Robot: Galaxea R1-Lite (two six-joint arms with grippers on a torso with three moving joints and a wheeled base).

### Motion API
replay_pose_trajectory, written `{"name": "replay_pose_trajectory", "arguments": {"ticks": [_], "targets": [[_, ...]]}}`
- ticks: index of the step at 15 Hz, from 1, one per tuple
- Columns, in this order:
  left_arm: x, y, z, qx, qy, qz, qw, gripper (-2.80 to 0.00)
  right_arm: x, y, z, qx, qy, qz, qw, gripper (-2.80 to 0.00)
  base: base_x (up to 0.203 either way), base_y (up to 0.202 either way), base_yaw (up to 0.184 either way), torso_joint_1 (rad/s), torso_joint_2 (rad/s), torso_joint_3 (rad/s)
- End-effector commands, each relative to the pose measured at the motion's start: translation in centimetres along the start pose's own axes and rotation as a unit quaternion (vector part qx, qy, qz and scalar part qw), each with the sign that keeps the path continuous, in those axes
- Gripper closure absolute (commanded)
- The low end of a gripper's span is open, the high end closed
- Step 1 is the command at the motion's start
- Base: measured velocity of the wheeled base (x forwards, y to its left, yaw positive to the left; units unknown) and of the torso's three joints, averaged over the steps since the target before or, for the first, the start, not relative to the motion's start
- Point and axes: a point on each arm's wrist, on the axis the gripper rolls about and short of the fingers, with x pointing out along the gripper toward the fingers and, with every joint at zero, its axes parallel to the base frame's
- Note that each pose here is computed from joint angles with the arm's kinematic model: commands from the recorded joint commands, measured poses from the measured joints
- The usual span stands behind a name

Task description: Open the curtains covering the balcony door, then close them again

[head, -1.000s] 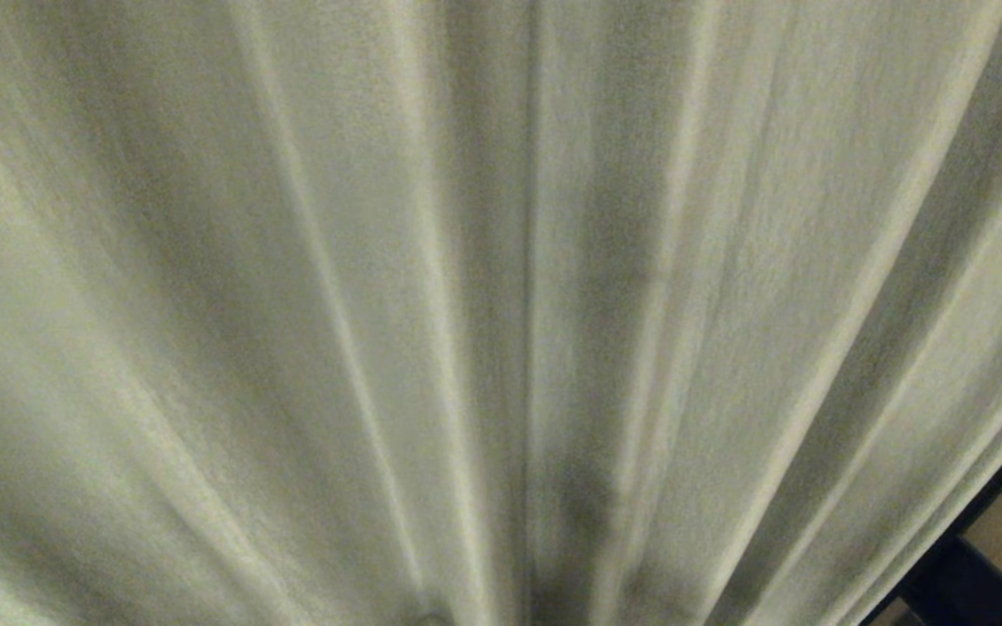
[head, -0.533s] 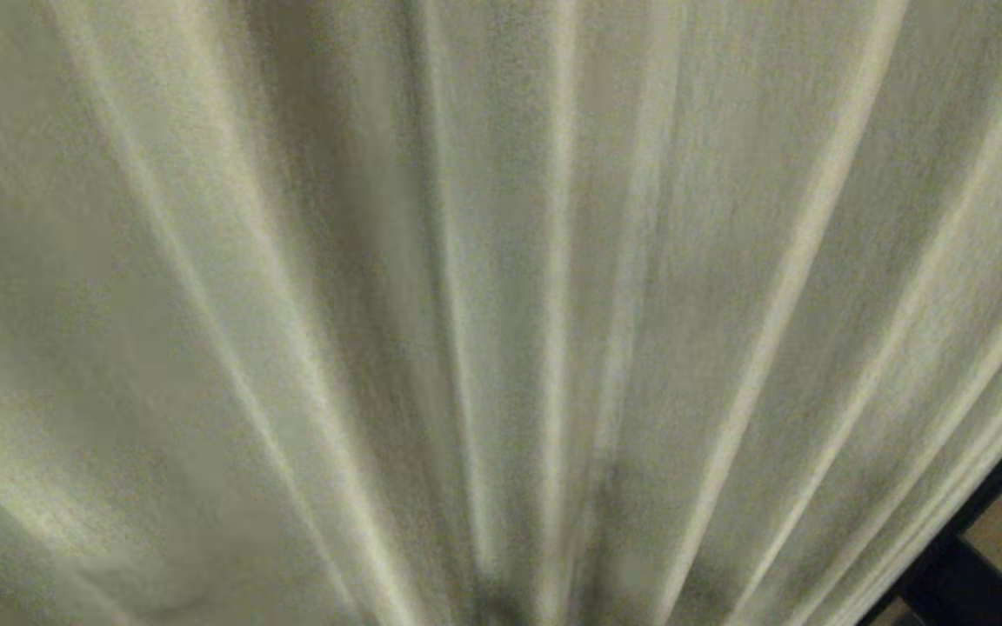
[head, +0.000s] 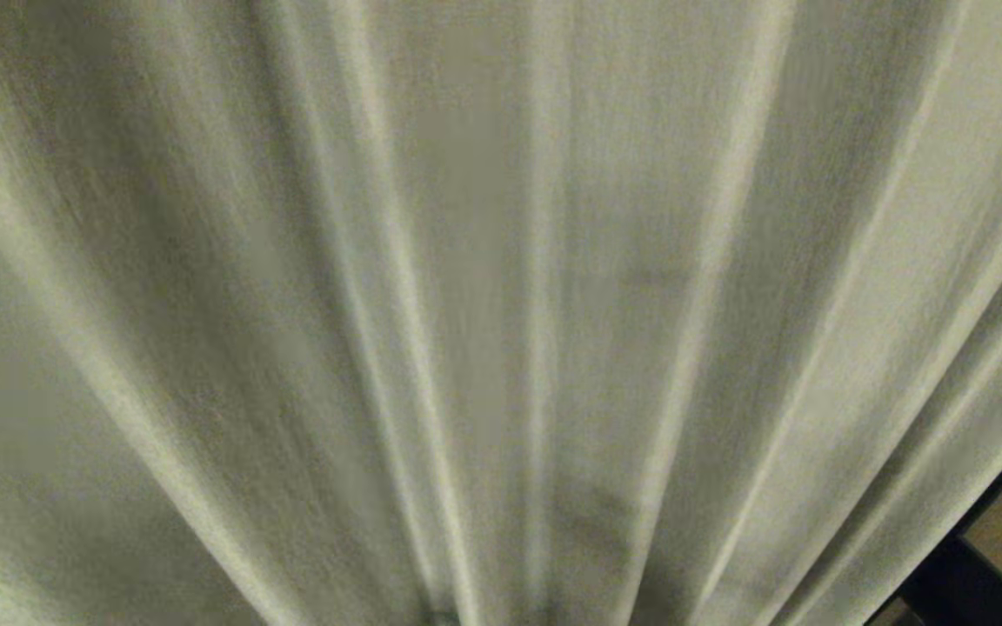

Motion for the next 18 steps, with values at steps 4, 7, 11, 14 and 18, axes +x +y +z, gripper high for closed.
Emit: {"name": "replay_pose_trajectory", "arguments": {"ticks": [4,7,11,14,18], "targets": [[0.00,0.00,0.00,0.002,0.000,0.001,1.0000,0.00,0.01,0.00,0.00,0.000,0.001,0.001,1.000,0.00,0.000,0.000,0.000,0.000,0.00,0.000],[0.00,0.00,-0.01,0.002,0.000,0.001,1.0000,0.00,0.01,0.00,0.00,0.000,0.001,0.001,1.000,0.00,0.000,0.000,0.000,0.000,0.00,0.000],[0.00,0.00,-0.01,0.003,0.000,0.001,1.0000,0.00,0.01,0.01,0.00,-0.001,0.001,0.002,1.000,0.00,0.000,0.000,0.000,0.000,0.00,0.000],[0.00,0.01,-0.01,0.003,0.000,0.002,1.0000,0.00,0.01,0.00,0.00,0.000,0.001,0.001,1.000,0.00,0.000,0.000,0.000,0.000,0.00,0.000],[0.00,0.01,-0.01,0.003,0.000,0.002,1.0000,0.00,0.01,0.00,0.00,-0.001,0.001,0.001,1.000,0.00,0.000,0.000,0.000,0.000,0.00,0.000]]}}
